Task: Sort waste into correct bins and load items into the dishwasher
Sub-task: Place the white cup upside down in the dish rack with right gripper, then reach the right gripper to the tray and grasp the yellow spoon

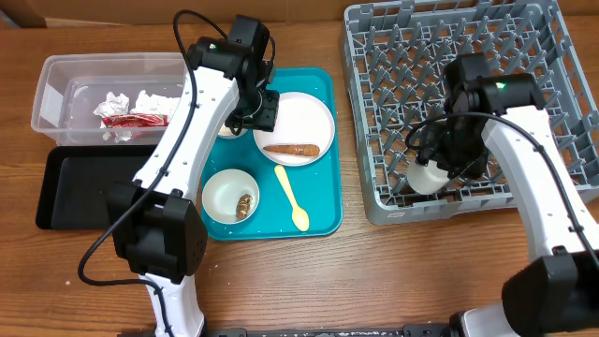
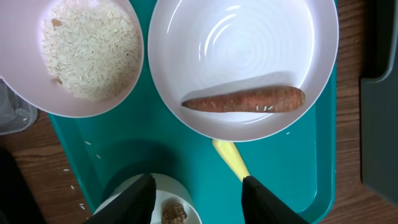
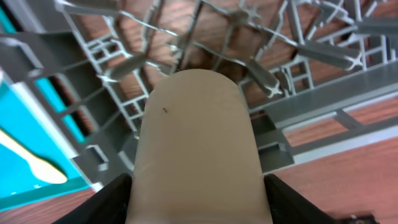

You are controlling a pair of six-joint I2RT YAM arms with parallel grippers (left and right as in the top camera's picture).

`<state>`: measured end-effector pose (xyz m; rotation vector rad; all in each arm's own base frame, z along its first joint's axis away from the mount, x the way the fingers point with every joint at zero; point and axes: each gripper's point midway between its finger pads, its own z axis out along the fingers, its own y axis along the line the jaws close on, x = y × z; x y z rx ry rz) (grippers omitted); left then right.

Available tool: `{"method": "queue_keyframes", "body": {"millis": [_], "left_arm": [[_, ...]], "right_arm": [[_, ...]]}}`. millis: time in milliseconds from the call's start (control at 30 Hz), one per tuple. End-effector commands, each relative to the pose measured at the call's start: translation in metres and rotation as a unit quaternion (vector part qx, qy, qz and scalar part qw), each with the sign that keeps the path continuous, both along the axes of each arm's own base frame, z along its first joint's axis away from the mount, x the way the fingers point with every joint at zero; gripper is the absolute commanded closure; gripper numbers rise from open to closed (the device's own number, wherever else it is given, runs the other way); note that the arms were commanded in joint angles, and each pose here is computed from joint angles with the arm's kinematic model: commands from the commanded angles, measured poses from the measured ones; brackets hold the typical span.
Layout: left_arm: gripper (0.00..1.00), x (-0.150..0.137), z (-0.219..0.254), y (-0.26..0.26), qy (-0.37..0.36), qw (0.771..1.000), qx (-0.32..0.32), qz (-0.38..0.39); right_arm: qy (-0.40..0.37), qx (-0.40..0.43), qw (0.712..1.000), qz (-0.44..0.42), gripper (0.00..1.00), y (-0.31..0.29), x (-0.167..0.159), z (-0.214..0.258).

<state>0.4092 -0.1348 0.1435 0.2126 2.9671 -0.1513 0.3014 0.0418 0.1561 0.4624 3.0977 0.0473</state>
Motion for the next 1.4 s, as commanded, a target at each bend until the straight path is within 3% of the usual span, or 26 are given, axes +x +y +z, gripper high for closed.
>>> {"method": "queue_keyframes", "body": {"millis": [0,133,300,700,833,1000,1367], "left_arm": [[0.52,0.004,0.005,0.001,-0.01,1.0,0.006,0.007],[0.52,0.004,0.005,0.001,-0.01,1.0,0.005,0.007],[0.5,0.004,0.005,0.001,-0.01,1.0,0.005,0.007],[0.53,0.004,0.005,0.0,-0.009,1.0,0.002,0.009],[0.51,0.006,0.005,0.006,-0.008,0.999,-0.003,0.037],[0.51,0.009,0.005,0.015,-0.004,0.998,-0.017,0.057],[0.47,0.019,0.005,0.058,-0.004,0.993,-0.018,0.117]], "right_arm": [[0.018,-0.018,1.0,-0.01,0.5,-0.004,0.004,-0.011],[0.022,-0.019,1.0,-0.009,0.49,-0.004,0.007,-0.017],[0.022,-0.019,1.0,-0.008,0.28,-0.004,0.008,-0.018],[-0.018,-0.001,1.0,-0.002,0.27,0.002,0.019,0.006],[-0.079,0.06,0.994,0.051,0.27,0.032,0.029,0.041],[-0.114,0.085,0.982,0.122,0.27,0.084,0.027,0.052],[-0.095,0.114,0.963,0.224,0.28,0.215,-0.012,-0.001]]}}
